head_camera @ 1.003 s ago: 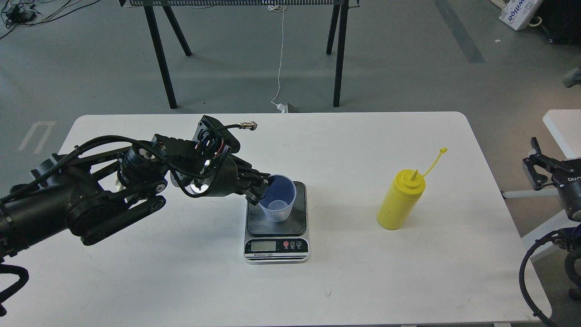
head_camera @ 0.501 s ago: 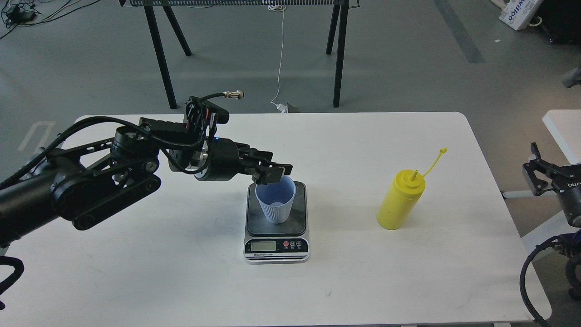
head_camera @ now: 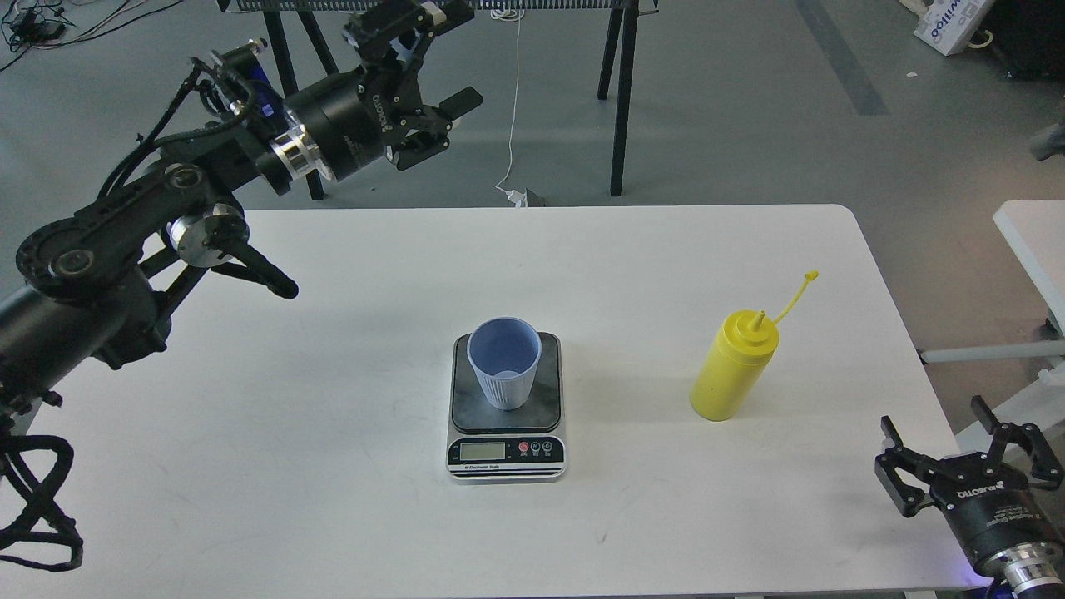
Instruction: Pour seasoning into cup on scale with both arms
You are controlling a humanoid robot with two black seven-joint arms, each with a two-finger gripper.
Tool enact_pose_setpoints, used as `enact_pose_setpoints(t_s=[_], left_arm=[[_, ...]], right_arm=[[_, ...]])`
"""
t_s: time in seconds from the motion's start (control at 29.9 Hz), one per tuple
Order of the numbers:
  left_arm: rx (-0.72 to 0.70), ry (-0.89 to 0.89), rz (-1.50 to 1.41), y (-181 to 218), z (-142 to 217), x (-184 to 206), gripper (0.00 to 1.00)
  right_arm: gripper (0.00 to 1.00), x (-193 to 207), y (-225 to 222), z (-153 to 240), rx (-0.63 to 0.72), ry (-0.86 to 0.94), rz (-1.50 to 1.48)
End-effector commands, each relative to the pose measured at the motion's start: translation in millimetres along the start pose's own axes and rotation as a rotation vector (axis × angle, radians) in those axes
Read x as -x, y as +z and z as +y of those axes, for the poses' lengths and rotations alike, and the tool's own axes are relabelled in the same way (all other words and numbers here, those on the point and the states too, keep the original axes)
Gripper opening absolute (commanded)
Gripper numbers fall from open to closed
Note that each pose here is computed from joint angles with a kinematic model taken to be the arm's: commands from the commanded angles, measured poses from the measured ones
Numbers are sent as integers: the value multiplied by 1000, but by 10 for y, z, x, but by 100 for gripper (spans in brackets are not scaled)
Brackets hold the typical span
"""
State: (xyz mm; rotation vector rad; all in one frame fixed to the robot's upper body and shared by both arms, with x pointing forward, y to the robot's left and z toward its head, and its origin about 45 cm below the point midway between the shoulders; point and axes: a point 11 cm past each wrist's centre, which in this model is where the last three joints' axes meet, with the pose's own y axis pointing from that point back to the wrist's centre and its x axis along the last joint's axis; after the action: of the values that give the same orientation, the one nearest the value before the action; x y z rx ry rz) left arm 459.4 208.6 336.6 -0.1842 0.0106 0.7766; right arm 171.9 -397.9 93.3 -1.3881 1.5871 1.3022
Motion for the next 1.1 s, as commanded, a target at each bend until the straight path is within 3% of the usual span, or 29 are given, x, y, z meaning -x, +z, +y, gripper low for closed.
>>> enact_pose_setpoints(t_s=[0.0, 0.33, 0.6, 0.87, 1.07], left_arm=[[82, 73, 183, 81, 131, -227, 100], [277, 464, 477, -99, 974, -1147, 100], [342, 497, 541, -162, 917, -1160, 100], [347, 490, 525, -92, 944, -1183, 100], [335, 496, 501, -54, 1013, -1223, 100]], right_arm=[[99, -6, 186, 41, 49, 2, -11], [99, 362, 724, -272, 79, -161, -35], [98, 449, 1047, -500, 89, -204, -53], [98, 219, 973, -673, 71, -138, -23], [98, 82, 1184, -739, 83, -94, -51]])
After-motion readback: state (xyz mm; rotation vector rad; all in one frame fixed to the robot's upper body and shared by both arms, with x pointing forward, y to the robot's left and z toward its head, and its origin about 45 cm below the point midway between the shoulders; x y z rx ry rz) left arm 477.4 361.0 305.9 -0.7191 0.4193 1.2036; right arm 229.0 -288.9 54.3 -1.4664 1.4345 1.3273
